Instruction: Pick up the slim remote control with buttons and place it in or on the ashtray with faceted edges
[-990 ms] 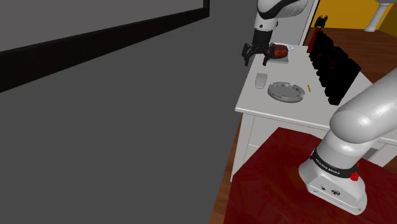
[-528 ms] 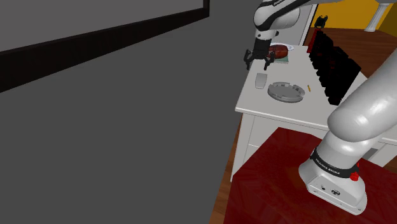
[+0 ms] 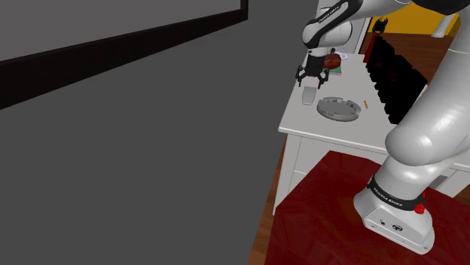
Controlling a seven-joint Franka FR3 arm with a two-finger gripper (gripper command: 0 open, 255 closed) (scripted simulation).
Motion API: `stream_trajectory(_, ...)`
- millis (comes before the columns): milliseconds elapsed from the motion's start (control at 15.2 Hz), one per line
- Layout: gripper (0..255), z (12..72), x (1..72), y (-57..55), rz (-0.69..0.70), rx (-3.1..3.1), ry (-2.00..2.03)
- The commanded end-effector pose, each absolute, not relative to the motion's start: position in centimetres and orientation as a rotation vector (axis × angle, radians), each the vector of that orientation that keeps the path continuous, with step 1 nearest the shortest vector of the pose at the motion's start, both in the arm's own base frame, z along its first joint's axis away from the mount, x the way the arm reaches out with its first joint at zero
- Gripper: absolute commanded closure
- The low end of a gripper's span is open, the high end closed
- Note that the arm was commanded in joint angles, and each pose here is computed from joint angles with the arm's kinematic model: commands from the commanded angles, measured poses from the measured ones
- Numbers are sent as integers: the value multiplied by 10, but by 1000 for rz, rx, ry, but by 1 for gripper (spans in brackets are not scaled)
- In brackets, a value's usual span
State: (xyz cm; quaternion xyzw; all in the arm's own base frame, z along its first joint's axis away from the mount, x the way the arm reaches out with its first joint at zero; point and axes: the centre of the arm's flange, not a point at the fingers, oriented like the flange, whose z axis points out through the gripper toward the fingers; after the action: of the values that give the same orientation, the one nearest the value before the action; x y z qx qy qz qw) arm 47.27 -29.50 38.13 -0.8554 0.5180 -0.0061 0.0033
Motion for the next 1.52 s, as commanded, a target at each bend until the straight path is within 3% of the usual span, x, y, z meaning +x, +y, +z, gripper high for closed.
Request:
stream_trajectory(0, 0, 367, 472, -315, -17, -2635, 1705)
stream_trajectory(528, 0, 327, 473, -315, -17, -2635, 1705)
stream_trajectory(1056, 0, 327, 473, -315, -17, -2636, 1705)
stream_trajectory(1122, 255, 327, 473, -315, -17, -2636, 1705)
stream_trajectory(1452, 255, 328, 473, -315, -17, -2636, 1705)
